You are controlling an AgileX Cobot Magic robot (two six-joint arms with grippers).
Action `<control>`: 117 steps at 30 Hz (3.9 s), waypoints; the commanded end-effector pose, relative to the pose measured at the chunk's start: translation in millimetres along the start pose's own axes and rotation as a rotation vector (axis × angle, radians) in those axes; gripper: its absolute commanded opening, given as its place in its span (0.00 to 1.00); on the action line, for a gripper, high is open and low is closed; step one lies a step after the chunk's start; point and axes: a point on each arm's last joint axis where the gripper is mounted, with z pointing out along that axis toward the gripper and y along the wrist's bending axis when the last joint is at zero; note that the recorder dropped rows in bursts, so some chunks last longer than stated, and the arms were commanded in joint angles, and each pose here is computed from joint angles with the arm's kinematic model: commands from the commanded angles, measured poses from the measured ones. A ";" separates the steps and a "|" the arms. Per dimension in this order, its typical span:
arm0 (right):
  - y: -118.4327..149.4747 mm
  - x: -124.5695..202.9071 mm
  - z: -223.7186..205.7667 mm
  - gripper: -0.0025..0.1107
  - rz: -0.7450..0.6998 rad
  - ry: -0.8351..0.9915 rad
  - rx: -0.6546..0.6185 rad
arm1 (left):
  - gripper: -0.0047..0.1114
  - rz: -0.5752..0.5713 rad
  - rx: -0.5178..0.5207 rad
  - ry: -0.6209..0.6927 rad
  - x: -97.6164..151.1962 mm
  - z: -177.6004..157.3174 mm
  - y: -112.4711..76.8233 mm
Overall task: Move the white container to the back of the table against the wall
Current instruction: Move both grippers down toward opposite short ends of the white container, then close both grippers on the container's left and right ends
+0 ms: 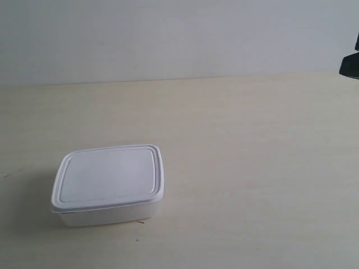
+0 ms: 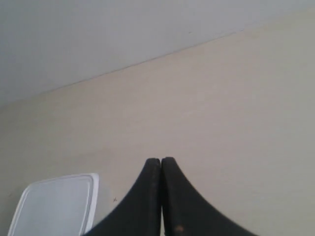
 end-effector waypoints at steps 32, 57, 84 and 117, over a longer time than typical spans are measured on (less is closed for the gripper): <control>131.3 124.8 160.0 0.02 -0.353 0.815 -0.252 | 0.04 -0.470 0.326 0.931 111.1 10.4 -41.6; 119.7 155.5 204.8 0.02 -0.235 0.802 -0.171 | 0.04 -0.450 0.265 1.028 164.6 57.9 -72.1; 112.1 165.9 225.0 0.02 -0.203 0.743 -0.123 | 0.04 -0.333 0.230 1.052 180.4 84.8 -72.1; 123.7 156.9 258.0 0.02 -0.202 0.635 -0.129 | 0.04 -0.238 0.187 0.945 173.7 131.5 -74.3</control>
